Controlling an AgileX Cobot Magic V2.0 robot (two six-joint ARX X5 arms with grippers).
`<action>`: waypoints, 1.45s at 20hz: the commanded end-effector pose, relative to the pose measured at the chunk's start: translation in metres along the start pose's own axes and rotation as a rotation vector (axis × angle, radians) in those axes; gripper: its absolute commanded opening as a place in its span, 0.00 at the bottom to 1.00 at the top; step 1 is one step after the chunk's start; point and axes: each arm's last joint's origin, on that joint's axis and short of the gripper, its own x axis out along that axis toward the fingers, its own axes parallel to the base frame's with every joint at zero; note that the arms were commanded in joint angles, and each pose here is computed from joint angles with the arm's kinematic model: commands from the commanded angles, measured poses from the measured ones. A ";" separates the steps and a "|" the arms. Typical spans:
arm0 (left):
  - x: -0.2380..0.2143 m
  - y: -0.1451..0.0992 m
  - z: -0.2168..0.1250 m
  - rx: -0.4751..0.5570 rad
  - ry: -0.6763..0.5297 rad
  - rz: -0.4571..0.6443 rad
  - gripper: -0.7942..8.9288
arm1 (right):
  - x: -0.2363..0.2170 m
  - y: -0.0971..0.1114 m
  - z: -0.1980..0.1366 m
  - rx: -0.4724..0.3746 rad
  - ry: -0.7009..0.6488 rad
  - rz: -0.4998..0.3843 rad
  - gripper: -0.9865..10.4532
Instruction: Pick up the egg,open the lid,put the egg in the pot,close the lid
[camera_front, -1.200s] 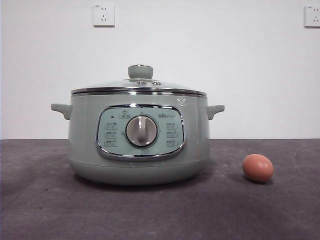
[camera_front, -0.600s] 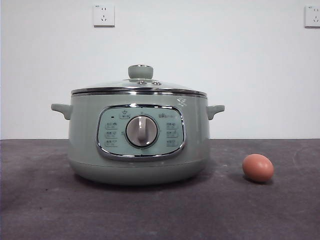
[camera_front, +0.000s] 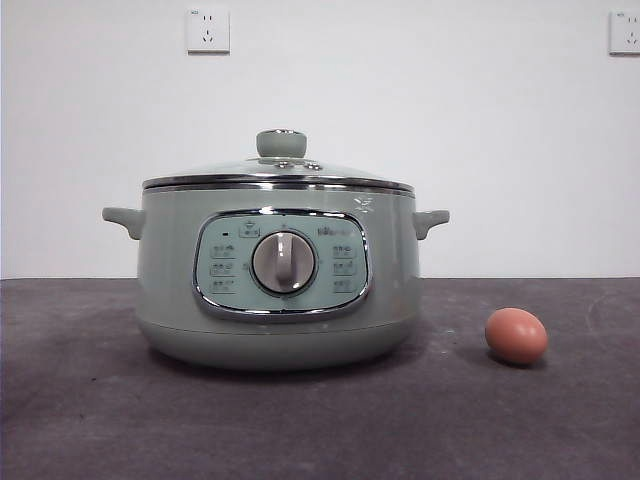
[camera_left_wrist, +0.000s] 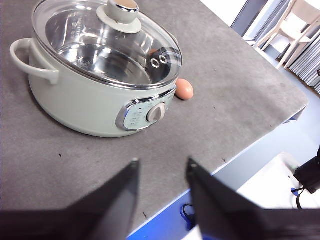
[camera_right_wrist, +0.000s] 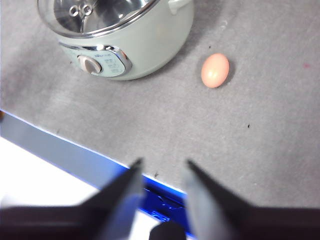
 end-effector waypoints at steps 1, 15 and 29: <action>0.000 0.000 0.001 -0.003 -0.006 -0.005 0.73 | -0.001 0.000 0.000 0.022 -0.005 0.002 0.63; 0.000 0.000 0.001 -0.003 -0.006 -0.006 0.73 | 0.041 -0.019 0.040 0.046 0.044 0.007 0.60; 0.000 0.000 0.001 -0.003 -0.006 -0.005 0.73 | 0.214 -0.050 0.075 -0.002 0.361 -0.089 0.60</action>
